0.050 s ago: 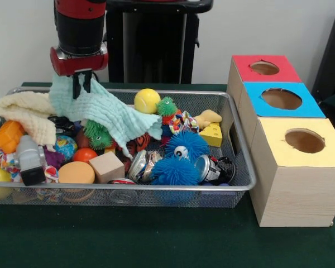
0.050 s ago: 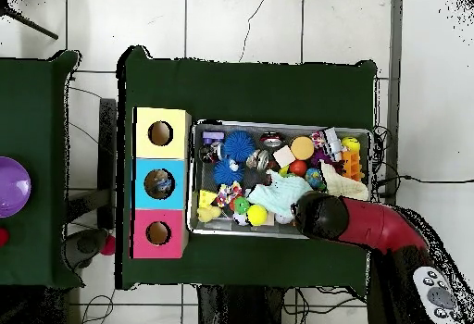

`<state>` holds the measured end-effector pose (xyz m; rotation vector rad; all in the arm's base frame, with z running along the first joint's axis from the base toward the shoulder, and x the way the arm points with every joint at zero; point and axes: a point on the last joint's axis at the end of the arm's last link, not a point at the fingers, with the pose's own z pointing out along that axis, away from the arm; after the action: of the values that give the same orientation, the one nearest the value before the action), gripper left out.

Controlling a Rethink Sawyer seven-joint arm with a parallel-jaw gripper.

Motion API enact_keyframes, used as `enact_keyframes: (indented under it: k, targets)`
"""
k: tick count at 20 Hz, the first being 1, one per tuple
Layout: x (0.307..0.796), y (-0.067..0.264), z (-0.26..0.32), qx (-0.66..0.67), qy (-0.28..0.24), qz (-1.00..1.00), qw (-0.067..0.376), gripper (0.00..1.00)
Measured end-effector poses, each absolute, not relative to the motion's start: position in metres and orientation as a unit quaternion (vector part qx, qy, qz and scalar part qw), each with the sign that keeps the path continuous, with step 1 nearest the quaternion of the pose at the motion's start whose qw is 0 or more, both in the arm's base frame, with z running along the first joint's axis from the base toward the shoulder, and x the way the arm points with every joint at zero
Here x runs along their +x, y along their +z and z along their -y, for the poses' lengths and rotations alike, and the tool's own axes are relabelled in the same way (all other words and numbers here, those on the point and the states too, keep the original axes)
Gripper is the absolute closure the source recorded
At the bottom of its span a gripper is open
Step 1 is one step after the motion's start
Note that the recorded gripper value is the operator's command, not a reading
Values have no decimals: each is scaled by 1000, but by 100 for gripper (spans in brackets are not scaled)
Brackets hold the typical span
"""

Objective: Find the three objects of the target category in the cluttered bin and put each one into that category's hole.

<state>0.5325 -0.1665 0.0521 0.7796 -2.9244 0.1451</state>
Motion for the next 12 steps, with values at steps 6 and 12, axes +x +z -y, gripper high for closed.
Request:
enact_keyframes:
  k: [6,12]
  targets:
    - [530,62,172,267,58,960,62,100]
    - [526,78,191,263,69,959,73,100]
